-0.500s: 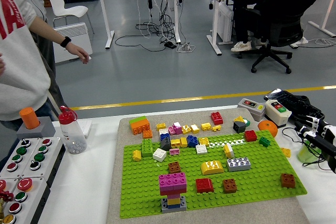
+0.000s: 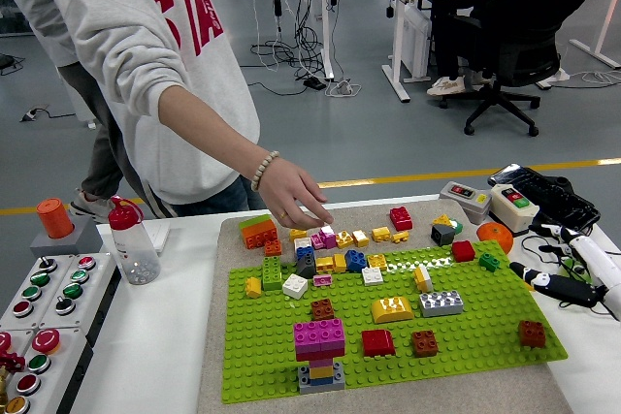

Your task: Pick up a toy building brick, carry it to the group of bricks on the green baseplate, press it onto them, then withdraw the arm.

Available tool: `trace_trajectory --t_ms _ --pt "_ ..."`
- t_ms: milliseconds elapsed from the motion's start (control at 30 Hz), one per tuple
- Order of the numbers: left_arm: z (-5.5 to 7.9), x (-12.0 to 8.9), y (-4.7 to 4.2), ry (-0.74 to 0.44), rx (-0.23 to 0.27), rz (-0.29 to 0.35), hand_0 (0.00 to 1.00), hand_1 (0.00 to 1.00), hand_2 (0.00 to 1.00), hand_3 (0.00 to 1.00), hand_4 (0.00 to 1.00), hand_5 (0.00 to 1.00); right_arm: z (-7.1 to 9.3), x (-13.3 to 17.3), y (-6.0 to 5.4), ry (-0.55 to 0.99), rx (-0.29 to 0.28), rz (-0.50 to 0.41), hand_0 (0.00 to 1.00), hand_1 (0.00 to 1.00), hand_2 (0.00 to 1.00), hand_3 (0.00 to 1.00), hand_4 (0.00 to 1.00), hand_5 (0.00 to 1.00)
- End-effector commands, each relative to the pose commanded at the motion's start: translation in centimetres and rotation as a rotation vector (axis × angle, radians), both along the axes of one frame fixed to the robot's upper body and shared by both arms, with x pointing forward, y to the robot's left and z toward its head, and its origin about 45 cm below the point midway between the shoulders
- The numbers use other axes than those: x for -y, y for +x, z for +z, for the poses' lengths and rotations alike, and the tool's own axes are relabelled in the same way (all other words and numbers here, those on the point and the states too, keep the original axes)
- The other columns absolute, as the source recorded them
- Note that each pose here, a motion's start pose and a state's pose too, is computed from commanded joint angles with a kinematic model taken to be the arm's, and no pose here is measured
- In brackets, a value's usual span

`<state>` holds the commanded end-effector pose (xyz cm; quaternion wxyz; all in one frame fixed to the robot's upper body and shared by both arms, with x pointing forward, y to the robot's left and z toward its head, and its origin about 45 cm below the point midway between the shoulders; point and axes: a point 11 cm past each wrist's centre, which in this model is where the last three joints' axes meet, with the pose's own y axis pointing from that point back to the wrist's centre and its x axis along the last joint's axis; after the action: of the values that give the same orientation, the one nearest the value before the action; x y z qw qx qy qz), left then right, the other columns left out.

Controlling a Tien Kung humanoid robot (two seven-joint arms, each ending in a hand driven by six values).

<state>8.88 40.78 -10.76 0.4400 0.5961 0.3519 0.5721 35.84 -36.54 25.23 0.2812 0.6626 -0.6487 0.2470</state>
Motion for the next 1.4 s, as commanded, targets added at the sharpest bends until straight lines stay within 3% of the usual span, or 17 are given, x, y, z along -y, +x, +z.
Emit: trace_trajectory --t_ms 333,700,733,900,933,1100,1133,1400 --pt "-0.01 -0.03 -0.08 0.000 -0.002 0.001 0.653 0.686 0.673 0.570 0.283 0.998 -0.57 0.54 -0.37 -0.217 -0.012 -0.016 0.922 0.840 0.929 0.918 0.844 0.381" --pt "-0.01 -0.06 -0.18 0.001 -0.005 -0.001 0.653 0.686 0.673 0.570 0.283 0.998 -0.91 0.76 -0.72 -0.250 -0.025 -0.017 0.922 0.837 0.927 0.913 0.836 0.364" --pt "-0.01 -0.05 -0.16 0.001 -0.005 -0.001 0.653 0.685 0.674 0.571 0.284 0.998 -0.86 0.77 -0.71 -0.252 -0.024 -0.017 0.914 0.831 0.916 0.903 0.680 0.152" --pt "-0.03 0.03 -0.11 0.000 -0.005 -0.001 0.653 0.685 0.674 0.571 0.284 0.998 -0.48 0.78 -0.66 -0.260 0.002 -0.022 0.914 0.831 0.916 0.903 0.680 0.152" --pt "-0.02 0.04 -0.08 0.000 -0.004 0.000 0.654 0.684 0.673 0.571 0.283 0.998 -0.40 0.79 -0.65 -0.260 0.006 -0.023 0.914 0.829 0.914 0.902 0.739 0.212" --pt "0.00 0.05 0.07 -0.001 -0.001 0.000 0.654 0.684 0.673 0.571 0.283 0.998 -0.53 0.79 -0.61 -0.270 -0.017 -0.005 0.914 0.829 0.914 0.902 0.739 0.212" --pt "0.01 0.05 0.10 -0.001 0.000 0.000 0.653 0.685 0.673 0.572 0.283 0.998 -0.58 0.79 -0.61 -0.272 -0.023 -0.002 0.925 0.839 0.923 0.925 0.841 0.338" --pt "0.05 0.05 0.33 -0.002 0.005 0.001 0.653 0.685 0.674 0.572 0.282 0.998 -0.85 0.73 -0.55 -0.285 -0.052 0.014 0.933 0.846 0.925 0.926 0.831 0.324"
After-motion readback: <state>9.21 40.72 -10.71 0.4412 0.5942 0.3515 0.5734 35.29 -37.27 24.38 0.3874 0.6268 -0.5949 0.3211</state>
